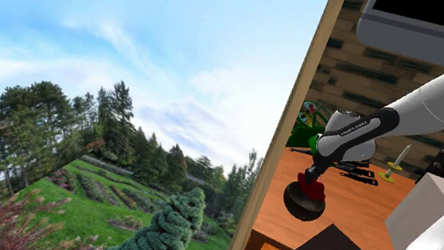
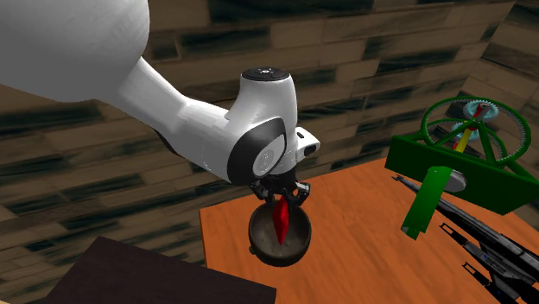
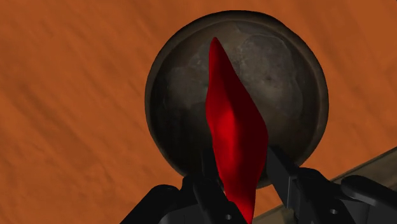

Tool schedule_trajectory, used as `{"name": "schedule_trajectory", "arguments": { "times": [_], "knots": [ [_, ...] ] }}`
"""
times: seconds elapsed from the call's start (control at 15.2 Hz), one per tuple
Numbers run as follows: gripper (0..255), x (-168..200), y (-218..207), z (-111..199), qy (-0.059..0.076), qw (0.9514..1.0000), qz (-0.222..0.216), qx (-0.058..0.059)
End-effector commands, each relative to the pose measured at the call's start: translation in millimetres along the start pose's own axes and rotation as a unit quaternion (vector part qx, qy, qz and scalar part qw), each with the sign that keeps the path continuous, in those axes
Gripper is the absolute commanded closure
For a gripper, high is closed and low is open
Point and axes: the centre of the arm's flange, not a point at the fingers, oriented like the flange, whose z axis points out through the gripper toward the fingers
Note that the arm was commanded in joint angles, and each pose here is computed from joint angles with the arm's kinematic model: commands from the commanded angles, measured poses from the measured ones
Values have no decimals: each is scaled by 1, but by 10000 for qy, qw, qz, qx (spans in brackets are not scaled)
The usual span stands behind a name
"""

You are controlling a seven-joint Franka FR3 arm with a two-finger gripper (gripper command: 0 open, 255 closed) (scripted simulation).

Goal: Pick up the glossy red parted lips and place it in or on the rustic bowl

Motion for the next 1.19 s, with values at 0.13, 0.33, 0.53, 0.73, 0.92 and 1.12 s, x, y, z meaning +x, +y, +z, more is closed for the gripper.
{"name": "schedule_trajectory", "arguments": {
  "times": [0.13, 0.33, 0.53, 0.73, 0.92, 1.12],
  "knots": [
    [0, 0, 0, 0, 2, 10000, 0, -1],
    [0, 0, 0, 0, 2, 10000, 0, -1],
    [0, 0, 0, -40, 2, 10000, 0, -1],
    [0, 0, 0, -50, 2, 10000, 0, -1],
    [0, 0, 0, -50, 2, 10000, 0, -1],
    [0, 0, 0, -50, 2, 10000, 0, -1]
  ]
}}
